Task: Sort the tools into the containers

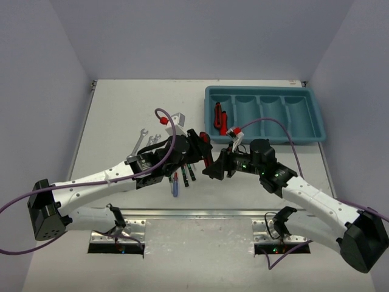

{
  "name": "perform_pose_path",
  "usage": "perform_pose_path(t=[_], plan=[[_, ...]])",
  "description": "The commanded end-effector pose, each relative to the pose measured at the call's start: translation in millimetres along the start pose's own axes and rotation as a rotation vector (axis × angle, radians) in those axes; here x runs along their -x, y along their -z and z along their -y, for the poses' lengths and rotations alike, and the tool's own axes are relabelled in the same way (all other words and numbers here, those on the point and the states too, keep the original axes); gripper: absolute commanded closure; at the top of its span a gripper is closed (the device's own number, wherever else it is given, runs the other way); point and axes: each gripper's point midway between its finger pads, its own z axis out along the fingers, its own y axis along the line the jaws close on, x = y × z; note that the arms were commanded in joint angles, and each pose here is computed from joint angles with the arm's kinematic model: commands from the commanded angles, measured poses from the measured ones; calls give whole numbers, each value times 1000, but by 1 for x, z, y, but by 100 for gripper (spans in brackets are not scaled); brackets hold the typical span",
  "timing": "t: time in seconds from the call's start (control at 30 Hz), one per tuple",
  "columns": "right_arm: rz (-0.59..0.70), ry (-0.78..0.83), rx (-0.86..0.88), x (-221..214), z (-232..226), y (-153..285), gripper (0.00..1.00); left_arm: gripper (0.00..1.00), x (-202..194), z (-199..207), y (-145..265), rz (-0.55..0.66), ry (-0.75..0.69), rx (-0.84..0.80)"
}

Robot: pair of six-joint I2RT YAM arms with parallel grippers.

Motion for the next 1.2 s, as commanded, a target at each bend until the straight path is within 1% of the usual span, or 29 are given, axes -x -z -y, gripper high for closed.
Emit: perform_pose_path(t=[0.0, 0.03, 0.07, 0.1, 0.13, 0.17, 0.2, 0.23, 0.27, 0.3, 0.4, 0.47, 0.5, 0.57, 0.63, 0.7, 0.73, 0.83, 0.87, 0.9, 0.97, 1.1, 1.13, 1.17], plan=[[93, 69, -2, 36, -7, -11, 63, 100, 10, 36, 3, 14, 55, -120], [98, 77, -14, 39, -5, -12, 81, 100, 9, 38, 4, 7, 52, -128], [103, 84, -25, 42, -4, -13, 97, 100, 9, 40, 5, 2, 49, -136], [103, 87, -32, 44, -2, -13, 100, 100, 10, 41, 5, 5, 45, -136], [103, 89, -44, 45, -1, -14, 100, 97, 12, 41, 5, 11, 35, -135], [104, 84, -76, 47, 3, -13, 100, 84, 13, 39, 4, 17, 2, -122], [117, 81, -118, 51, 9, -12, 100, 59, 15, 37, 4, 21, -38, -112], [125, 74, -164, 55, 16, -10, 100, 28, 18, 36, 5, 25, -74, -93], [108, 59, -202, 51, 23, -8, 100, 5, 24, 31, 7, 35, -95, -53], [108, 50, -244, 50, 30, -7, 100, 0, 30, 27, 9, 49, -112, -19], [75, 25, -435, 49, 66, -2, 100, 0, 68, 6, 34, 159, -154, 117], [71, 24, -530, 61, 83, 3, 100, 0, 87, -12, 50, 235, -163, 194], [68, 21, -545, 66, 87, 1, 100, 0, 90, -17, 57, 238, -168, 205], [48, -6, -661, 78, 117, 9, 100, 0, 98, -35, 74, 269, -187, 257], [44, -24, -716, 91, 136, 10, 100, 0, 97, -48, 85, 254, -212, 288], [40, -25, -774, 114, 160, 6, 100, 0, 95, -60, 94, 240, -229, 307], [17, -31, -804, 122, 173, 4, 100, 0, 92, -67, 96, 228, -246, 320], [-53, -35, -824, 141, 201, -13, 100, 0, 81, -89, 95, 204, -292, 372], [-34, -21, -834, 158, 203, -17, 100, 0, 76, -98, 92, 192, -304, 397], [-46, -14, -848, 165, 208, -21, 100, 0, 71, -105, 89, 177, -311, 415], [-91, -15, -878, 171, 227, -34, 100, 0, 61, -116, 82, 143, -320, 443], [-159, -41, -938, 167, 255, -47, 100, 0, 60, -132, 74, 127, -326, 494], [-177, -47, -952, 163, 261, -49, 98, 0, 61, -134, 72, 126, -326, 504], [-189, -52, -966, 162, 266, -50, 88, 0, 62, -137, 71, 128, -321, 513]])
